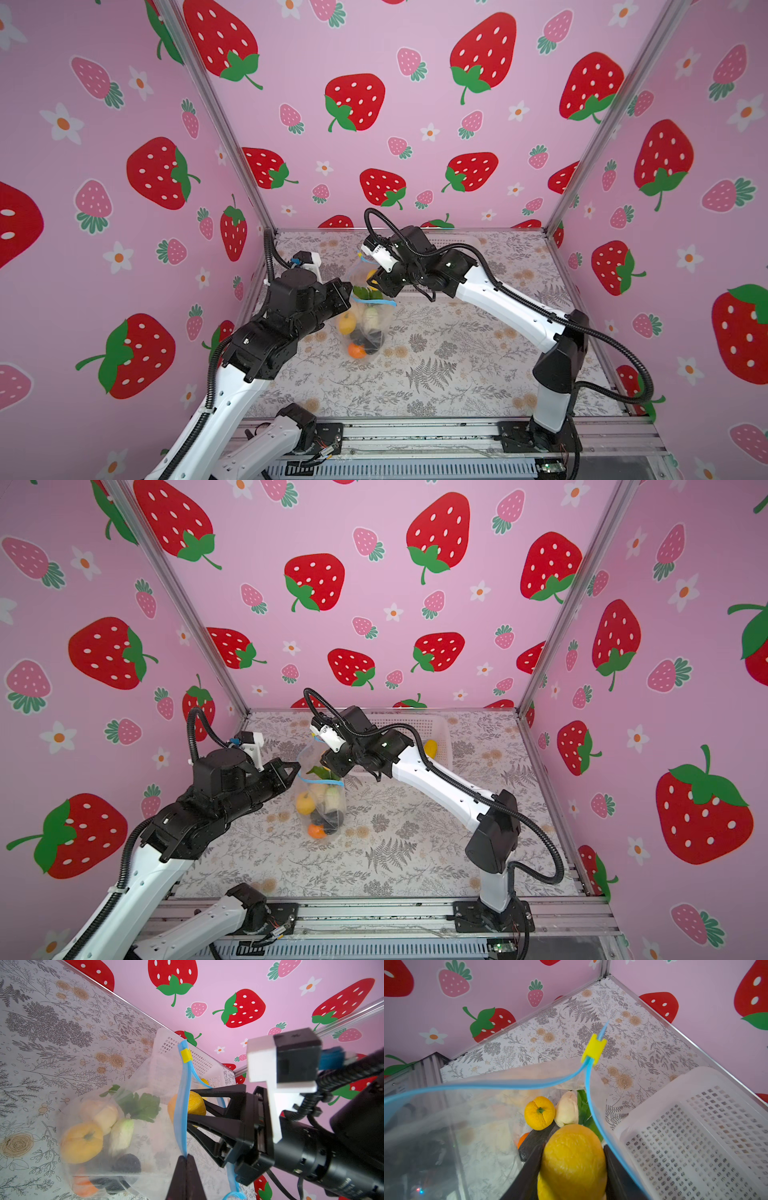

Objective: Place the food in the zip-top bag and seal the zipper

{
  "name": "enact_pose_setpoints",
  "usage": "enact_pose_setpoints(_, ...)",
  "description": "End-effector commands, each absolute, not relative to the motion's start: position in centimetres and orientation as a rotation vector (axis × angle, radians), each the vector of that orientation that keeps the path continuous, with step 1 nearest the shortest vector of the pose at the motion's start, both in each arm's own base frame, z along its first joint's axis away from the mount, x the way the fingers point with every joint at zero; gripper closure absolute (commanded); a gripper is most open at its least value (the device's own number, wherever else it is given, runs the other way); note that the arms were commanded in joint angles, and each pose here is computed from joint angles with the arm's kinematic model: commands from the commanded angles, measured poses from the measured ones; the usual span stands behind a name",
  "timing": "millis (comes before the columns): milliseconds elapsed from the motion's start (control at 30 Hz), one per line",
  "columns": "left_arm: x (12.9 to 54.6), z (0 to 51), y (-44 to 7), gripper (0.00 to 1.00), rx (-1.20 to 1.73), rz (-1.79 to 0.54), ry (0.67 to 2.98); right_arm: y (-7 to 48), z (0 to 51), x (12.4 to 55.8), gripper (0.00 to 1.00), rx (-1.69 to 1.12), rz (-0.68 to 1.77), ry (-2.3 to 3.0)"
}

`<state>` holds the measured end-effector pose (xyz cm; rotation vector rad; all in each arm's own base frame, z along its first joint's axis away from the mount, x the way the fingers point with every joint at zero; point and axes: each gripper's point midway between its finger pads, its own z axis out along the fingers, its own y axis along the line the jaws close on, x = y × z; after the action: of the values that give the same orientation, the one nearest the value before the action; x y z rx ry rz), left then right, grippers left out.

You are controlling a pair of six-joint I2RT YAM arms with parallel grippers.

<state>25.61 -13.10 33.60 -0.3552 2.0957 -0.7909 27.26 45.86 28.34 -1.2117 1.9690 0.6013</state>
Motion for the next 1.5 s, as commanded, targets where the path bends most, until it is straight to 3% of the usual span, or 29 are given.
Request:
enact_pose_setpoints(0, 25.8, 34.1, -13.1, 1.00, -0.357, -0.802, 2.070, 45.0, 28.7, 28.5, 0.56, -1.195, 0.461, 1.964)
enact_pose_setpoints(767, 25.9, 34.0, -13.1, 1.00, -0.356, -0.803, 2.072, 44.0, 28.3, 30.0, 0.49, -1.143, 0.309, 1.974)
enact_pose_setpoints(867, 25.9, 34.1, -13.1, 1.00, -0.358, -0.803, 2.070, 44.0, 28.2, 30.1, 0.43, -1.142, 0.301, 1.977)
enact_pose_setpoints(1467, 26.0, 34.0, -13.3, 1.00, -0.354, -0.805, 2.077, 43.8, 28.0, 30.4, 0.34, -1.137, 0.272, 1.982)
